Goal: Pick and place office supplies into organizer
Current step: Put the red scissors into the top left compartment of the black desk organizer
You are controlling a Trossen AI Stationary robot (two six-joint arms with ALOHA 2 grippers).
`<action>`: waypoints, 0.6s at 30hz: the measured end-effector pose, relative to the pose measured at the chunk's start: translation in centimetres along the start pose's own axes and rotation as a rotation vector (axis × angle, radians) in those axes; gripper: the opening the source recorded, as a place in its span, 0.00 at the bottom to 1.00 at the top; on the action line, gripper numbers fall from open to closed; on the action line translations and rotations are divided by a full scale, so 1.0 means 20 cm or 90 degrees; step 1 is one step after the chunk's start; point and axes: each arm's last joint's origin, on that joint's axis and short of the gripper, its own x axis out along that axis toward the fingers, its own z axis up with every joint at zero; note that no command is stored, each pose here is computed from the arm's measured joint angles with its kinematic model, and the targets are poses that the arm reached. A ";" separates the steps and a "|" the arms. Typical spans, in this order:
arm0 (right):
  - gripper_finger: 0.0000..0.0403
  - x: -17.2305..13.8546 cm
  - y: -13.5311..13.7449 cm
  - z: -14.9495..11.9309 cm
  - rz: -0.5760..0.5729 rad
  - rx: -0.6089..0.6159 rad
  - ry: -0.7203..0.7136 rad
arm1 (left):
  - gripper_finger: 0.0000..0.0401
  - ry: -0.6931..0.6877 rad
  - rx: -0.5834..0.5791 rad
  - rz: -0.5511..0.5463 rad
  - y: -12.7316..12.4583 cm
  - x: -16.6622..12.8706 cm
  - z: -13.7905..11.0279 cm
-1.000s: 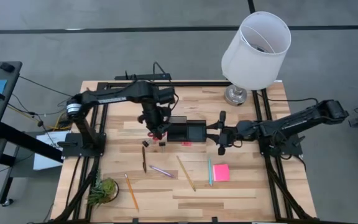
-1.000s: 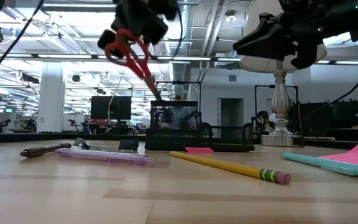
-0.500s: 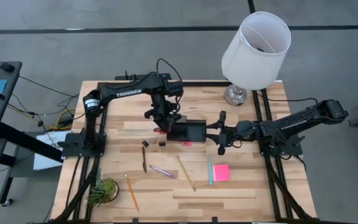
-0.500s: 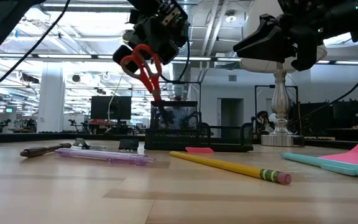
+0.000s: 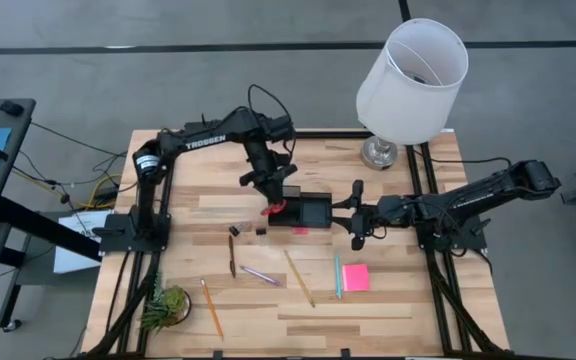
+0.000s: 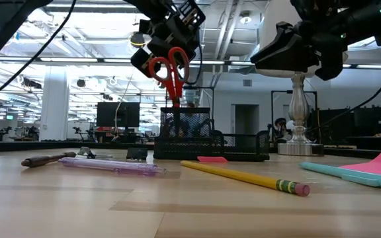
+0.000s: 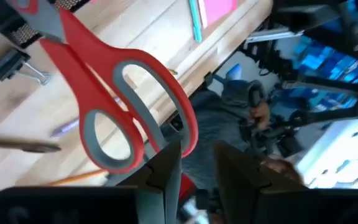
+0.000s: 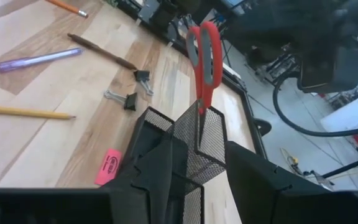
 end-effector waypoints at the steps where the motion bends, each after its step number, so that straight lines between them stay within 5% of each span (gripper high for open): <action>1: 0.36 0.00 0.00 0.00 0.000 0.000 0.000 | 0.22 0.004 -0.012 -0.012 0.01 -0.02 0.00; 5: 0.35 0.00 0.00 0.00 0.003 0.010 0.000 | 0.21 0.046 -0.041 -0.105 0.02 -0.08 0.02; 9: 0.35 0.00 0.01 0.00 0.030 0.043 -0.020 | 0.20 0.029 -0.013 -0.115 -0.02 -0.13 0.01; 14: 0.35 0.00 0.01 0.02 0.061 0.052 -0.061 | 0.18 -0.051 0.229 -0.094 -0.16 -0.23 -0.05; 18: 0.37 0.00 -0.05 0.06 0.006 0.036 -0.125 | 0.16 -0.154 0.496 0.122 -0.29 -0.26 -0.17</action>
